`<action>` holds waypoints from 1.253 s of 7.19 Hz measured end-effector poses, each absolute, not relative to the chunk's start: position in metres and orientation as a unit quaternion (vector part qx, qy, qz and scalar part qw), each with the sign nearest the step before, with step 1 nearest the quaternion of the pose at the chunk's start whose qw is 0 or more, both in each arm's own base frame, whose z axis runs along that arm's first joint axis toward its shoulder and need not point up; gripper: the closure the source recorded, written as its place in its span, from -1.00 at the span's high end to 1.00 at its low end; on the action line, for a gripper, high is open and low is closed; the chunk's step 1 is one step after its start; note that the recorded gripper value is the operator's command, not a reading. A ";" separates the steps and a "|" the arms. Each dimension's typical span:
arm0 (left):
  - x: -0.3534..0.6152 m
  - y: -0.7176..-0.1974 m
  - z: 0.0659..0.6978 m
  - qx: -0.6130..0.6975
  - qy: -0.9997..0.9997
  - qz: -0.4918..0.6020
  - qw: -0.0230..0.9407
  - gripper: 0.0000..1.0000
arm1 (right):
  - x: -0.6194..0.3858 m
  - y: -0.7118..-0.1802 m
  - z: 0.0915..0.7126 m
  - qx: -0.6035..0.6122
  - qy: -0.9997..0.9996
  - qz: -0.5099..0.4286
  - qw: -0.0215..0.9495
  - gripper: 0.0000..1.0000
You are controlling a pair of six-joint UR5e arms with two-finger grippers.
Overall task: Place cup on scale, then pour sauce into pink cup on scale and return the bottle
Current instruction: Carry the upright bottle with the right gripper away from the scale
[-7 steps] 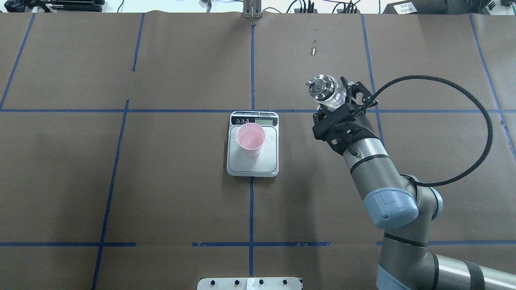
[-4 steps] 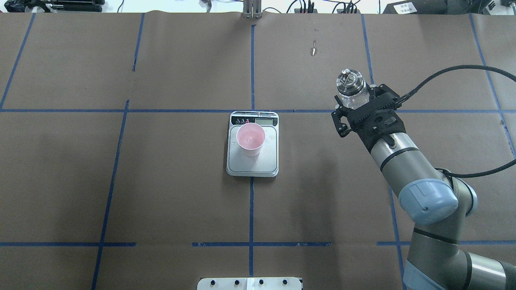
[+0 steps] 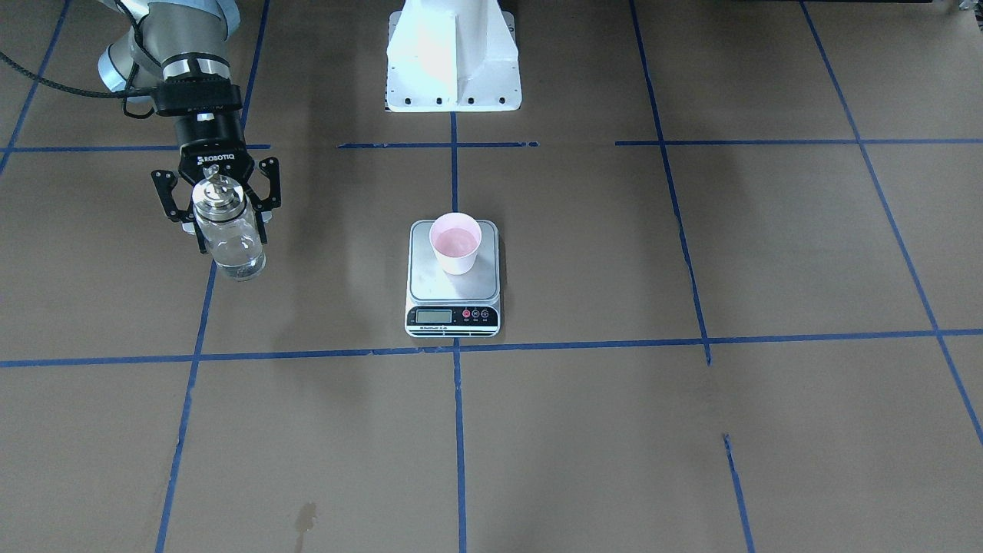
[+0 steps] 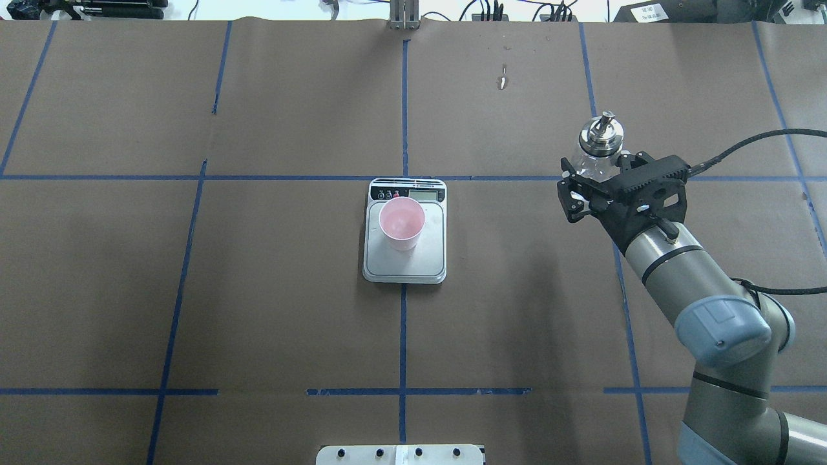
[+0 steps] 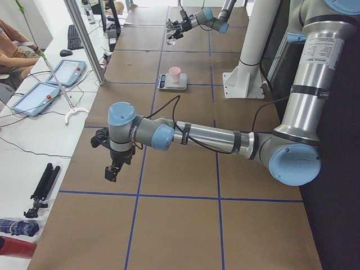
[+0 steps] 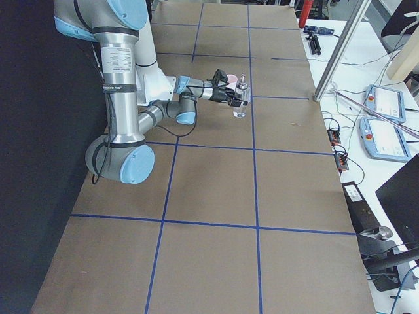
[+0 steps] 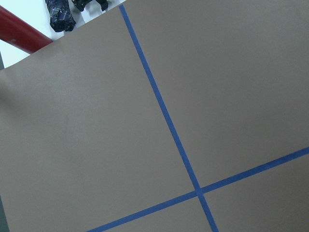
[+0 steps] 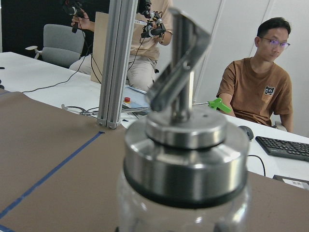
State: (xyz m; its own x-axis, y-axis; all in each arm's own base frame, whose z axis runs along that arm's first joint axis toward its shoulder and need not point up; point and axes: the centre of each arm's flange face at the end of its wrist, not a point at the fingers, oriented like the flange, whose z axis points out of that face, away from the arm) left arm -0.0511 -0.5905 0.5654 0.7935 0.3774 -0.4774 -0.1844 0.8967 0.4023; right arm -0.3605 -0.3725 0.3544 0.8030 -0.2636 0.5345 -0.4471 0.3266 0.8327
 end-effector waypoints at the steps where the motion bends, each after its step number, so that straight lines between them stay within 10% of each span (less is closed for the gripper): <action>1: -0.051 -0.591 0.564 0.171 0.284 0.151 0.931 1.00 | -0.354 -0.370 0.366 0.569 -0.327 0.085 0.750 -1.00; 9: -0.051 -0.584 0.566 0.169 0.286 0.151 0.931 1.00 | -0.345 -0.369 0.467 0.527 -0.309 0.156 0.776 -1.00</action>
